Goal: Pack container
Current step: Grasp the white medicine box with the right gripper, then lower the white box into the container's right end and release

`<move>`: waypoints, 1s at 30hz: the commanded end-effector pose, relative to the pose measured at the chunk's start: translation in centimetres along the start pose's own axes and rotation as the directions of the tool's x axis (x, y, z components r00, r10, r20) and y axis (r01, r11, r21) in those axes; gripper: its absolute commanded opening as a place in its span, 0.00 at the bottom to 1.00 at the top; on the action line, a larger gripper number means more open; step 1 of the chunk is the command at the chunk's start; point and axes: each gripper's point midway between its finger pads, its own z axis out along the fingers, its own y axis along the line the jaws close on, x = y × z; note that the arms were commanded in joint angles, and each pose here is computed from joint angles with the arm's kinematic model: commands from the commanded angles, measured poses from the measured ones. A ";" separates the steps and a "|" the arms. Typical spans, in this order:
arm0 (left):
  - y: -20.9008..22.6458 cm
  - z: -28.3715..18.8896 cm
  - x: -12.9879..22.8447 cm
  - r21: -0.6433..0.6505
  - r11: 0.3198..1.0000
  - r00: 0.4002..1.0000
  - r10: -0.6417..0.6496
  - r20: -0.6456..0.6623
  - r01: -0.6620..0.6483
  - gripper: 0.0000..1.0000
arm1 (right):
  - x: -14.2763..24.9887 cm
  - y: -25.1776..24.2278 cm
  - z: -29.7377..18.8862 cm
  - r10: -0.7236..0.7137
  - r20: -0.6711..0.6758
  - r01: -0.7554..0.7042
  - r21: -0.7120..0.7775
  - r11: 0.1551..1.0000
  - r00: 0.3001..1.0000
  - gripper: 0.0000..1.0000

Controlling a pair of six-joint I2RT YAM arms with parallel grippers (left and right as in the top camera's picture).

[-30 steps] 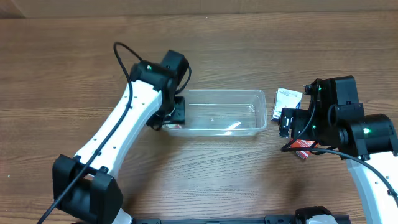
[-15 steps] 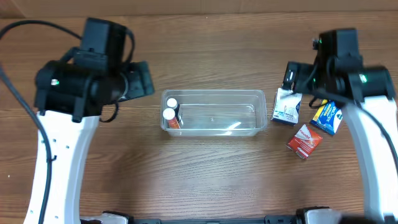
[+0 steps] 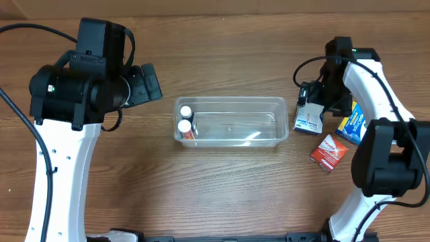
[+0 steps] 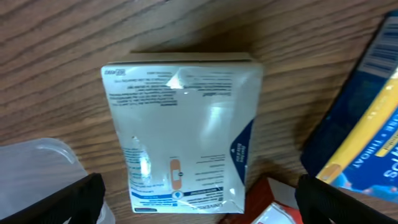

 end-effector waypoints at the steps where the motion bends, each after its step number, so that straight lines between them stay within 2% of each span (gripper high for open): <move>1: -0.1 -0.5 -0.5 0.013 1.000 1.000 0.009 0.021 -0.009 0.98 | 0.3 0.3 0.8 -0.015 -0.032 0.015 -0.005 1.000 0.999 1.00; 7: -0.1 -0.5 -0.5 0.014 1.000 1.000 0.008 0.023 -0.009 0.98 | 1.6 0.1 3.6 -0.014 -0.070 0.014 -0.008 1.000 0.997 1.00; 16: -0.1 -0.5 -0.5 0.014 1.000 1.000 0.009 0.023 -0.009 0.97 | 1.7 0.7 4.8 -0.036 -0.060 0.033 -0.045 0.998 0.998 1.00; 18: -0.1 -0.5 -0.5 0.014 1.000 1.000 0.009 0.023 -0.009 0.97 | 1.5 0.7 4.8 -0.036 -0.055 0.033 -0.046 0.998 0.998 0.93; 19: -0.1 -0.5 -0.5 0.014 1.000 1.000 0.009 0.023 -0.009 0.97 | 1.5 0.7 4.8 -0.036 -0.054 0.033 -0.046 0.998 0.998 0.86; 22: -0.1 -0.5 -0.5 0.013 1.000 1.000 0.009 0.022 -0.010 1.00 | 1.4 0.7 4.5 -0.033 -0.052 0.030 -0.046 0.998 0.998 0.78; 25: -0.1 -0.5 -0.5 0.013 1.000 1.000 0.009 0.022 -0.009 1.00 | 0.7 0.9 2.7 -0.029 -0.036 0.027 -0.049 0.998 0.999 0.74; 30: -0.1 -0.5 -0.5 0.013 1.000 1.000 0.009 0.022 -0.009 1.00 | -1.2 1.8 -7.0 -0.037 0.169 0.053 -0.090 0.994 0.985 0.74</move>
